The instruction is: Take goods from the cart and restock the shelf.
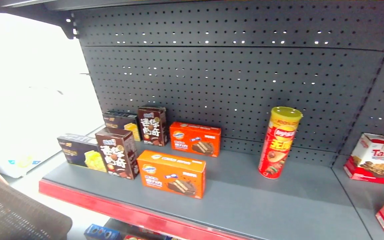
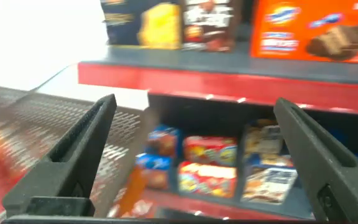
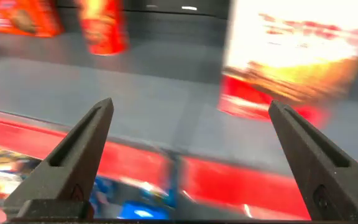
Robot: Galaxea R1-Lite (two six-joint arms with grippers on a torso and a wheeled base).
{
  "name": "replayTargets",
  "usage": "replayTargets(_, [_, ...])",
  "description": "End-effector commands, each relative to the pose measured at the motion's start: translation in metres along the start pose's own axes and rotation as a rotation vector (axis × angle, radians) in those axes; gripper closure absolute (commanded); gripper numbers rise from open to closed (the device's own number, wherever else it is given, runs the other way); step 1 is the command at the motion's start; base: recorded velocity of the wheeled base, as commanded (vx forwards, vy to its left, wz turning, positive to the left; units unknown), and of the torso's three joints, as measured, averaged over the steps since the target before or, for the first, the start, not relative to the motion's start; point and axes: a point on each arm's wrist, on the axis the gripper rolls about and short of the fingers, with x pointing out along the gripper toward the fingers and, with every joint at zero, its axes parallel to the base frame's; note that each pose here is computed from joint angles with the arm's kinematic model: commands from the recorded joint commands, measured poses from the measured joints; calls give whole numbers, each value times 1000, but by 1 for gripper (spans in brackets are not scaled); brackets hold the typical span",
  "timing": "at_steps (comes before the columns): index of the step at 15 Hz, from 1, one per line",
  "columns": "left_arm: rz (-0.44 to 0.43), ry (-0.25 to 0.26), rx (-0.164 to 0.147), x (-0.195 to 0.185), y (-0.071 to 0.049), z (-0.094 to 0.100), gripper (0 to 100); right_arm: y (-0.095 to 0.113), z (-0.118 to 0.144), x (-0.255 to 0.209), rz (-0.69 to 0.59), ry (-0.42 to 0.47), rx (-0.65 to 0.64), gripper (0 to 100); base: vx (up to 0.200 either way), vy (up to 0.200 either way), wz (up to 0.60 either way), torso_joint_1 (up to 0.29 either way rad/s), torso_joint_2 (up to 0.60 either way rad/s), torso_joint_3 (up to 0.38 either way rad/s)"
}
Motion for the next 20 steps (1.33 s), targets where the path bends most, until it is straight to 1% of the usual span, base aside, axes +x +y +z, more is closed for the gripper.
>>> replayTargets(1, [-2,0,0,0,0,0,0,0,0,0,1,0,0,0,0,0,600,7,2,2])
replayTargets(8, [-2,1,0,0,0,0,0,0,0,0,1,0,0,0,0,0,600,2,2,1])
replayTargets(11, [-10,1,14,0,0,0,0,0,0,0,1,0,0,0,0,0,600,4,4,1])
replayTargets(12, [-7,1,11,0,0,0,0,0,0,0,1,0,0,0,0,0,600,12,2,2])
replayTargets(13, [-3,1,0,0,0,0,0,0,0,0,-3,0,3,0,0,0,0,0,0,0])
replayTargets(16, [-3,0,3,0,0,0,0,0,0,0,-3,0,3,0,0,0,0,0,0,0])
replayTargets(17, [-3,-8,5,0,0,1,0,0,0,0,-3,0,3,0,0,0,0,0,0,0])
replayTargets(18, [-9,-25,6,-1,0,5,0,0,0,0,-3,0,3,0,0,0,0,0,0,0])
replayTargets(19, [-30,-80,10,-8,0,27,0,0,0,0,-3,0,3,0,0,0,0,0,0,0])
replayTargets(20, [-40,-41,8,-9,0,34,0,0,0,0,-3,0,3,0,0,0,0,0,0,0])
